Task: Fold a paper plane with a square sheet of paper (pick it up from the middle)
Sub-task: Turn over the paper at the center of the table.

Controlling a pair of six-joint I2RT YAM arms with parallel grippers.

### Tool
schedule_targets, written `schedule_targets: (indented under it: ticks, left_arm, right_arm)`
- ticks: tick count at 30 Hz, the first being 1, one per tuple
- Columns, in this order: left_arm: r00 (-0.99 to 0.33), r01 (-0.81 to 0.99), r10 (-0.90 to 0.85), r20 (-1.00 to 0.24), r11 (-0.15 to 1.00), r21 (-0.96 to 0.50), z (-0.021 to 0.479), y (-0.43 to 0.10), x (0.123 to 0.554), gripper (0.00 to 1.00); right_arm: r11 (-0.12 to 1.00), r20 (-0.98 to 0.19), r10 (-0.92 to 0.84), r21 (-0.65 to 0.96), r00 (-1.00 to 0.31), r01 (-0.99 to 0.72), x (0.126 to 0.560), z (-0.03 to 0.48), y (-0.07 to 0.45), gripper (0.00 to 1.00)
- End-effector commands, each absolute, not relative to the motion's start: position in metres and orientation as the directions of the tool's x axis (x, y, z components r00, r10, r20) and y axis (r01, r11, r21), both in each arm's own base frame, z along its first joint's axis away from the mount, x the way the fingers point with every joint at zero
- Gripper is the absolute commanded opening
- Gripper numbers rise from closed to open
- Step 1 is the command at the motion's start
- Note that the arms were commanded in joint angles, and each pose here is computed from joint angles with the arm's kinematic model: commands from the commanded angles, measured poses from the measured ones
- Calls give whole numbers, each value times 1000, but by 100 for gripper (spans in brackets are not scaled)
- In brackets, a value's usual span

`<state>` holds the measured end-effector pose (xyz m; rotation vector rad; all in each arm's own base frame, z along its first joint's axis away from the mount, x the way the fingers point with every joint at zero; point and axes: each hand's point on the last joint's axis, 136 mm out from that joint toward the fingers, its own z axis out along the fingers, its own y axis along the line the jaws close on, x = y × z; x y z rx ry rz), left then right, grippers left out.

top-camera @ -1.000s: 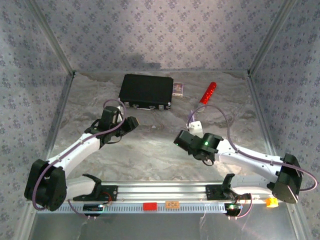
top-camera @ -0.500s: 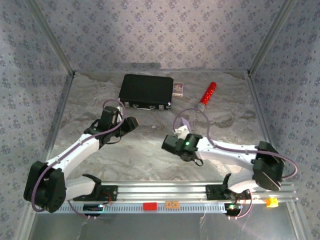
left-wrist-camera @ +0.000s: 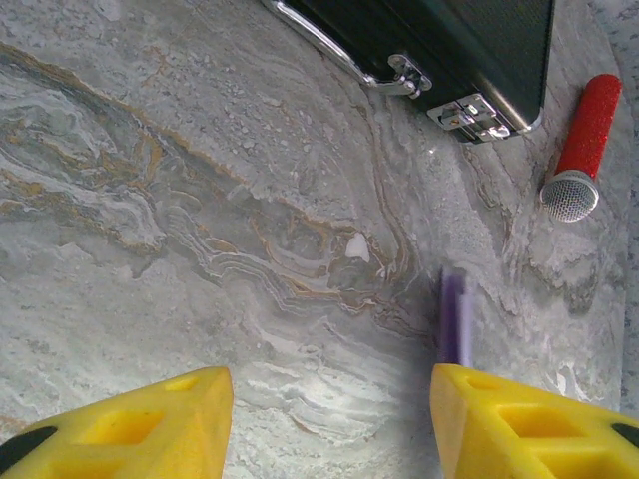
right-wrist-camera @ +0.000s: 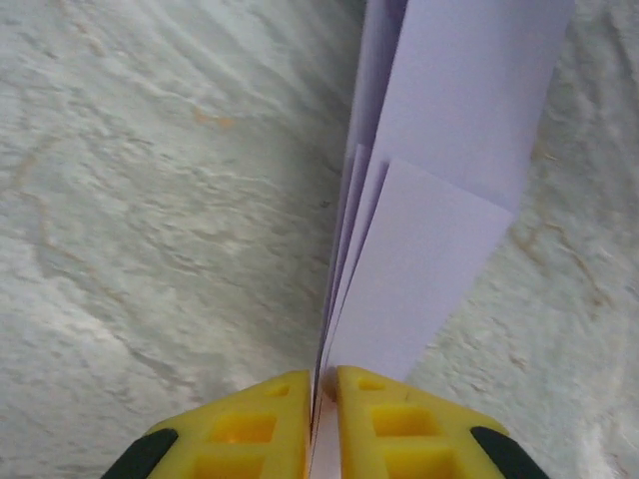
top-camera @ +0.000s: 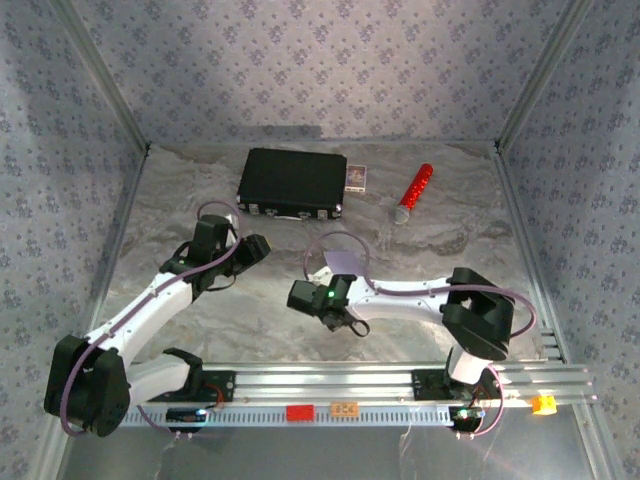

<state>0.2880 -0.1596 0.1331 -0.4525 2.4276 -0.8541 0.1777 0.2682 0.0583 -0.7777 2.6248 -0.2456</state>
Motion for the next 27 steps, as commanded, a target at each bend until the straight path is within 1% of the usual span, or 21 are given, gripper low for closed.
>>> schedule_targets:
  ticks: [1,4,7,12,16,22,27]
  left_arm:
    - [-824,-102,-435,-363,744,-660,136,-162,284,54]
    - [-827,-94,-431,-360,738,-668,136,-164,284,54]
    - [-834,-85,-424,-353,730,-678,136,-167,283,54]
    - [-842,-77,-419,-340,718,-692,135,-172,285,54]
    - [-841,-83,-428,-330,706,-703,134,-174,286,54]
    - [-848,-90,-422,-321,711,-698,136,-174,285,54]
    - [-847,-103,-426,-318,719,-688,135,-171,284,54]
  right_arm:
    - [844,-344,-534,-159,-773,-513,173,65,294,23]
    - [863,-415,-477,-50,-775,-504,175,79,306,35]
    - [883,-488,-391,40,-781,-467,185,95,303,40]
    - [894,-544,-145,285,-826,-344,204,106,286,38]
    - [867,-519,15,432,-854,-248,218,95,261,31]
    - [830,-507,203,543,-837,-128,228,90,226,26]
    - [792,-505,289,604,-814,-93,226,87,209,25]
